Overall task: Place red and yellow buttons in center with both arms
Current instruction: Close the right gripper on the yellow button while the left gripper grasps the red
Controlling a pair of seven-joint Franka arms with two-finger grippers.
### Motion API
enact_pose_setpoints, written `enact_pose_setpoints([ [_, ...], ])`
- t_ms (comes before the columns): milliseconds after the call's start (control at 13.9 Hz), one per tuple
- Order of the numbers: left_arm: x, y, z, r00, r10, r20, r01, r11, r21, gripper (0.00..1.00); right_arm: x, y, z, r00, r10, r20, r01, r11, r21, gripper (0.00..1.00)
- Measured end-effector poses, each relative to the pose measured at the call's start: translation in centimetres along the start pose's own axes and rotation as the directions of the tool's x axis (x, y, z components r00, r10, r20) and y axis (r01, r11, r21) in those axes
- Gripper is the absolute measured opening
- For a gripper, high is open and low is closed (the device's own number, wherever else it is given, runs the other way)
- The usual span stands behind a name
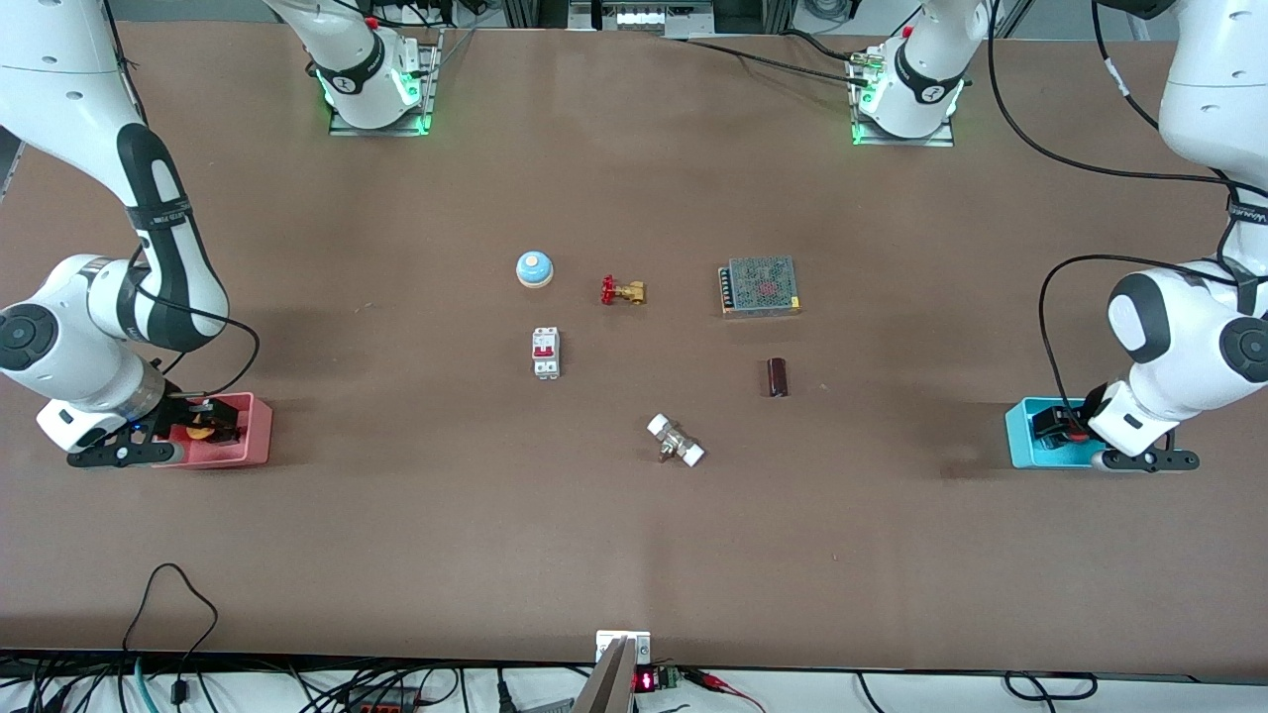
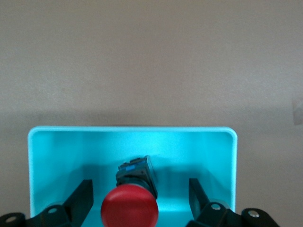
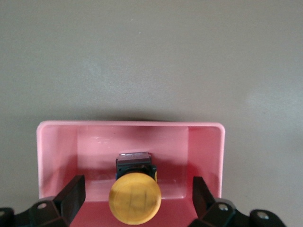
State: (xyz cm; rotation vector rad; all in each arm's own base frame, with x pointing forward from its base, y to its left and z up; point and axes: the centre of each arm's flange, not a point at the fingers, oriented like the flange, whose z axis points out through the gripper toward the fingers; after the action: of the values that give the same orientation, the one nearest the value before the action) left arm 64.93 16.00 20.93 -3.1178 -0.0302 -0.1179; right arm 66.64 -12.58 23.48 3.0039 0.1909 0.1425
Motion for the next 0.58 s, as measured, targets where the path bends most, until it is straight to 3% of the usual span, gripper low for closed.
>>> enact_pose_setpoints([
  [216, 0.14, 0.00, 0.86, 1.000, -0.005, -0.013, 0.004, 1.000, -0.003, 0.83, 0.24, -0.84, -0.02, 1.000, -0.022, -0.007, 0.022, 1.000, 0.021, 1.00],
  [288, 0.16, -0.06, 0.92, 1.000, -0.006, -0.013, 0.006, 1.000, -0.003, 0.75, 0.28, -0.97, -0.04, 1.000, -0.029, -0.009, 0.030, 0.999, 0.024, 1.00],
  [504, 0.13, -0.23, 1.06, 1.000, -0.008, -0.012, 0.008, 1.000, -0.003, 0.41, 0.17, -0.59, -0.01, 0.999, -0.043, -0.010, 0.044, 0.999, 0.026, 1.00],
  [576, 0.22, -0.26, 0.96, 1.000, -0.008, -0.014, 0.008, 1.000, -0.002, 0.37, 0.12, -0.43, 0.01, 0.999, -0.044, -0.010, 0.044, 0.999, 0.025, 1.00],
])
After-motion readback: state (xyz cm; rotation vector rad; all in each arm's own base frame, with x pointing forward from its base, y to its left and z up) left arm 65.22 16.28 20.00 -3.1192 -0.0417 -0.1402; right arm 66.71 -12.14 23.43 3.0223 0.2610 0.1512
